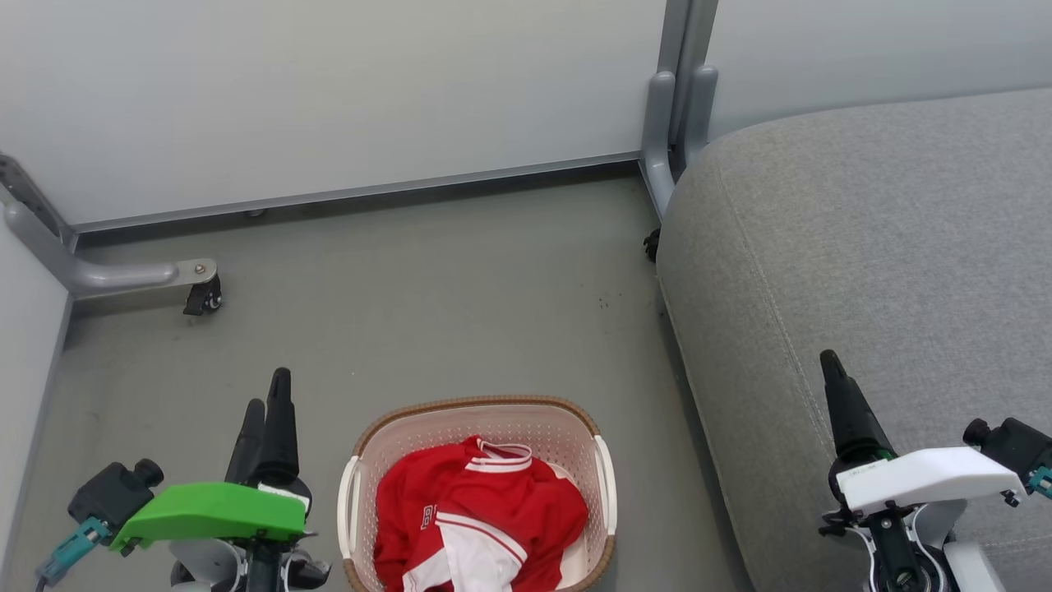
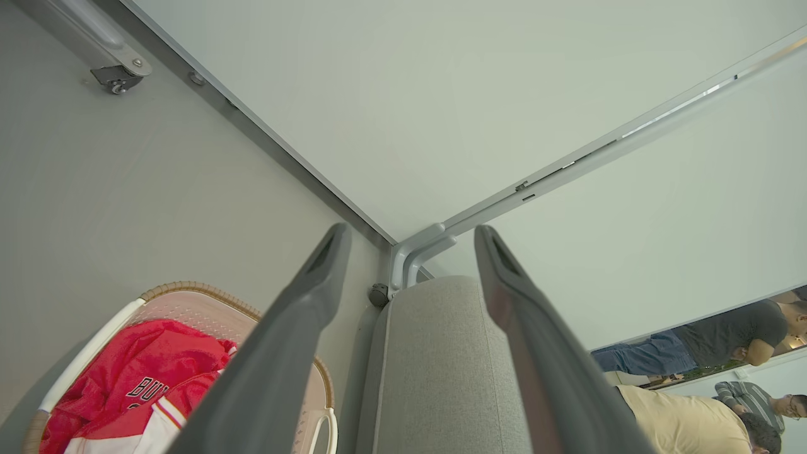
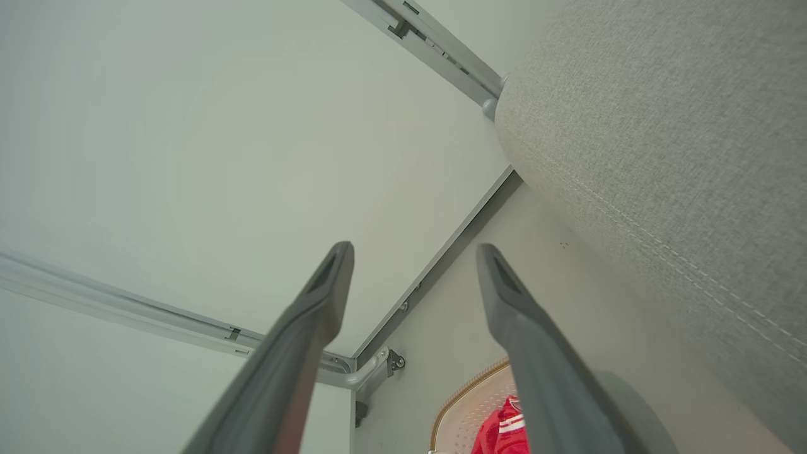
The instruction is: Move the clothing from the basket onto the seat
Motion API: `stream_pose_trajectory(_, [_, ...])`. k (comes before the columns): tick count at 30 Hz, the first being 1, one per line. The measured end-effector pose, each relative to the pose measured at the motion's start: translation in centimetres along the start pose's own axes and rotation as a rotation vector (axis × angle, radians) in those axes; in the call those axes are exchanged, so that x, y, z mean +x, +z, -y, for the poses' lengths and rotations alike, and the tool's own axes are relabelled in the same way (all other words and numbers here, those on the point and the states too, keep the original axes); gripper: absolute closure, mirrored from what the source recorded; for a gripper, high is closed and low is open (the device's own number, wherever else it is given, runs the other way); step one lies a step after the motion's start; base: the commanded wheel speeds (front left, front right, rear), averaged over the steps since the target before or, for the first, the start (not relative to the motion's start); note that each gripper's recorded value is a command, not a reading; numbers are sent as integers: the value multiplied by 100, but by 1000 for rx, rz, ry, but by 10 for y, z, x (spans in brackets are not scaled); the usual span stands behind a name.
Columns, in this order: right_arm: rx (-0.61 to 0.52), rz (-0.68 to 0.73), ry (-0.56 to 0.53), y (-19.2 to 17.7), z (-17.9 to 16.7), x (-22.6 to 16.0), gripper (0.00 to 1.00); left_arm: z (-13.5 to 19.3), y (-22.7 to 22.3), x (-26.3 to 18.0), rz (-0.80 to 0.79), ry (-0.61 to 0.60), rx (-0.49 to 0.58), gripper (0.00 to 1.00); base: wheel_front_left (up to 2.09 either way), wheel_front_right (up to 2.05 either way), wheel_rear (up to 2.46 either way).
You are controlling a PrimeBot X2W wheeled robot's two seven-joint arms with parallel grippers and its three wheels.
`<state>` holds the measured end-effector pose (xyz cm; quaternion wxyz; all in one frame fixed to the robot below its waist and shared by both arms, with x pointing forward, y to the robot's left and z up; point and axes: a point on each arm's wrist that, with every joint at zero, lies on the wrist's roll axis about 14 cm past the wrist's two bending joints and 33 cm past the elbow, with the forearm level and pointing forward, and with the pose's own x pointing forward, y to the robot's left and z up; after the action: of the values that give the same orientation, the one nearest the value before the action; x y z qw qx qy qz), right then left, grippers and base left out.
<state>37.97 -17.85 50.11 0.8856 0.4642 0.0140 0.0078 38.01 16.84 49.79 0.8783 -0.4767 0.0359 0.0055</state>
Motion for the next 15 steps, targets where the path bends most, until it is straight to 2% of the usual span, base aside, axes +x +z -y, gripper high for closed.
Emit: stream_pose_trajectory(15, [-220,-6,49,-6,-12,-1,0,17,1,-1,37,-39,213,0,0,0,0])
